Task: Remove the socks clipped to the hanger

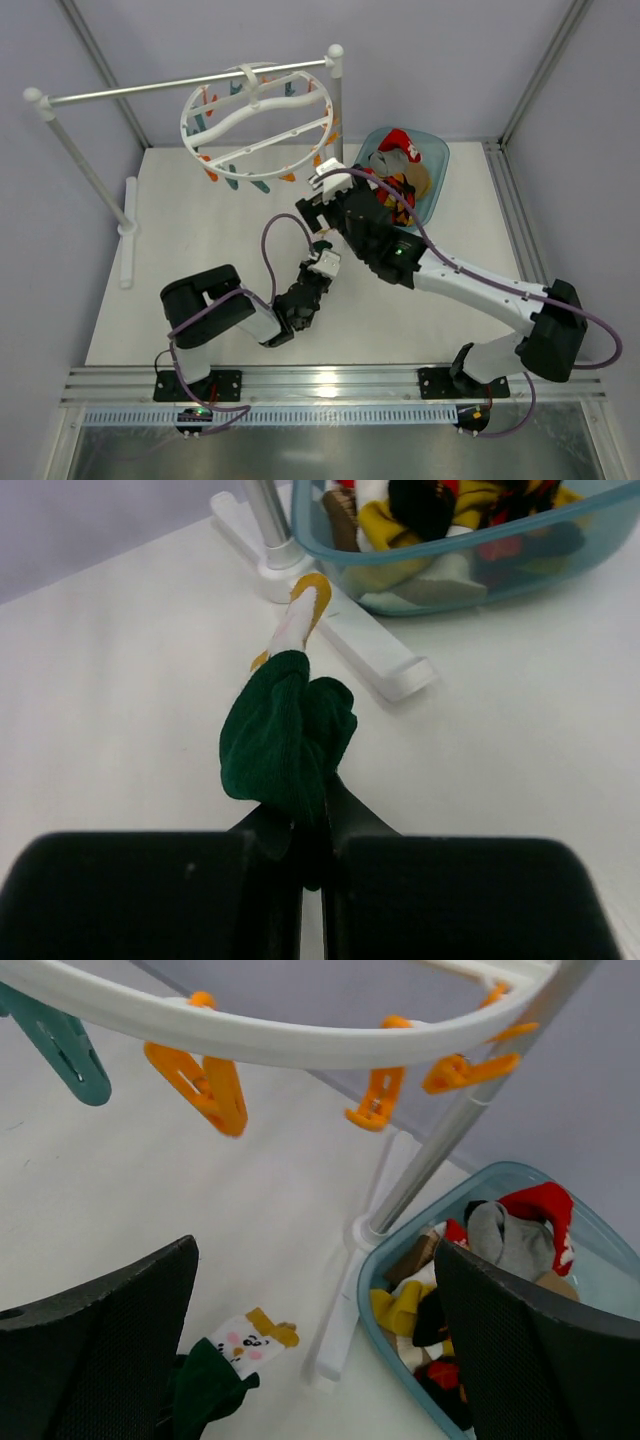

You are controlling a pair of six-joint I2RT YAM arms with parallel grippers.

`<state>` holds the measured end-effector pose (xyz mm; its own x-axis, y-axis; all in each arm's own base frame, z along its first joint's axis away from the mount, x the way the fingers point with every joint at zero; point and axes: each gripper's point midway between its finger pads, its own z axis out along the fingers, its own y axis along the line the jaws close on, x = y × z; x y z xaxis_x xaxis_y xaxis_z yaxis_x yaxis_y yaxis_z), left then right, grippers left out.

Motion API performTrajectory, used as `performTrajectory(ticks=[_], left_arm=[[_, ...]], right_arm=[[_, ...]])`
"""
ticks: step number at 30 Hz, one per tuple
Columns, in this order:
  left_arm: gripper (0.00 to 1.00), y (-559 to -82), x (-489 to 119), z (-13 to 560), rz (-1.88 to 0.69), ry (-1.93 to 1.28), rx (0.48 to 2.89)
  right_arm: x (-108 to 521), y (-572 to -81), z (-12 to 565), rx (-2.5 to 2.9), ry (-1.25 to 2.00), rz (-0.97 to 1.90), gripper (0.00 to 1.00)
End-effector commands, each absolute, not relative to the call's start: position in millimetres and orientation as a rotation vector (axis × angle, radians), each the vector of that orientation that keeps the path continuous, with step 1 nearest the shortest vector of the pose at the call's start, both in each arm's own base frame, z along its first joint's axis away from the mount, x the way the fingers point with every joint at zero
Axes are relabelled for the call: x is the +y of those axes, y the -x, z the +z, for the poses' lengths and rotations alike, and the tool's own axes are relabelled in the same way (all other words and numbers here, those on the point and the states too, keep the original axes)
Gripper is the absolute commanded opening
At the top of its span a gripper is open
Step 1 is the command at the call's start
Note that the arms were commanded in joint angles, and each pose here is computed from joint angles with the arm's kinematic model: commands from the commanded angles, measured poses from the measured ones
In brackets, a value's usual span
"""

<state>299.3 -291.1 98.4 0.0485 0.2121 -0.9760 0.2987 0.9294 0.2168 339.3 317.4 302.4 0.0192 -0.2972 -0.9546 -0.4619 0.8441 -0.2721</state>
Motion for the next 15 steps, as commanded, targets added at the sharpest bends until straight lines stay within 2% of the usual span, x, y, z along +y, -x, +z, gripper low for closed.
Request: performTrajectory(ticks=[1,2,8,15], left_arm=[[0.00,-287,-321,151,-0.365,-0.344,1.374],[0.00,-279,-333,158,-0.448,-0.388,1.356],[0.00,-250,-387,175,-0.683,-0.620,1.336],[0.00,-272,-426,237,-0.802,-0.680,1.308]], right_arm=[[269,-336,339,1.491,0.426,0.096,1.00],[252,-332,353,1.461,0.377,0.113,1.00],[169,-341,350,1.430,0.151,0.173,0.99],[99,-327,359,1.315,-0.083,0.141,1.00]])
